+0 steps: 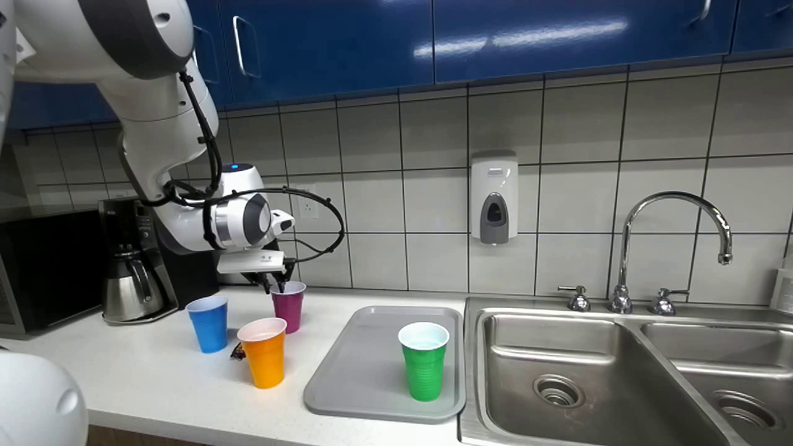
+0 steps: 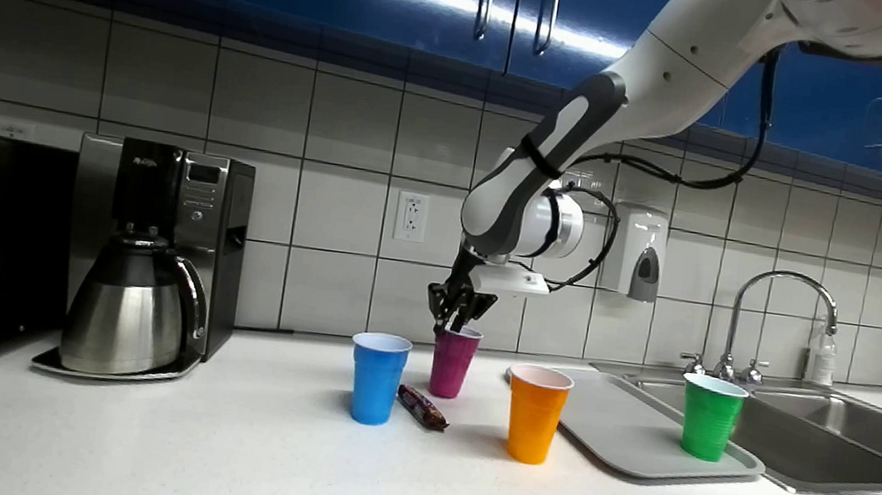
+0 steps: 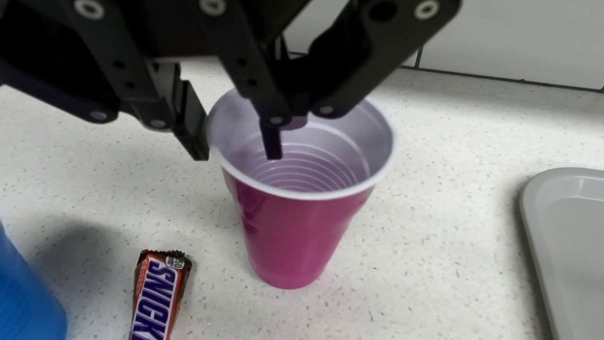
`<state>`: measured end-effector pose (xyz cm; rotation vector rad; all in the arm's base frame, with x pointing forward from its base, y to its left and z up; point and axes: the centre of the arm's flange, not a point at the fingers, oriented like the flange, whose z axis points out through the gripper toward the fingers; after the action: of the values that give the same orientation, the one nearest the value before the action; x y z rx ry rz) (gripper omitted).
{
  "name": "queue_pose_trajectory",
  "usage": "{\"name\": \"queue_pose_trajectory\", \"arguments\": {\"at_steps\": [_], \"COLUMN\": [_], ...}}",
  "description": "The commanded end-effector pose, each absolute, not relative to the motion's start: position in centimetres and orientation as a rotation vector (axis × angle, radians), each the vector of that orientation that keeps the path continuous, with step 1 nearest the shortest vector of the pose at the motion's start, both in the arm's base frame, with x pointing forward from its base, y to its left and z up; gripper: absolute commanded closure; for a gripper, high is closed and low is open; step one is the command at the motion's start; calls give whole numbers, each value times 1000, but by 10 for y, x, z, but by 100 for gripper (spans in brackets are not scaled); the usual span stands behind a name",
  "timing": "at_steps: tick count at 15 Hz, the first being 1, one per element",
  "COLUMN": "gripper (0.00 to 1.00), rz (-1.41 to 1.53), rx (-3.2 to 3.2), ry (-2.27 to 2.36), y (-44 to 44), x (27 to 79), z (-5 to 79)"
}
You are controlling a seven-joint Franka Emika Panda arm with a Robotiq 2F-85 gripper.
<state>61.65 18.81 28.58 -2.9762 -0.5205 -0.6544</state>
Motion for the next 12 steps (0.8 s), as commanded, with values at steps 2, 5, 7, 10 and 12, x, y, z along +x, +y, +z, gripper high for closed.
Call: {"name": "queue_pose_trajectory", "arguments": {"at_steps": [2, 5, 7, 10, 12], "gripper": [24, 2, 0, 0, 0], "rz": [-683, -685, -689, -702, -717], "rx": [-2982, -2979, -2975, -2964, -2953], "ry": [-506, -505, -502, -491, -480], "y": [193, 193, 193, 191, 190], "x": [610, 609, 609, 609, 608], "z": [289, 290, 292, 297, 303]}}
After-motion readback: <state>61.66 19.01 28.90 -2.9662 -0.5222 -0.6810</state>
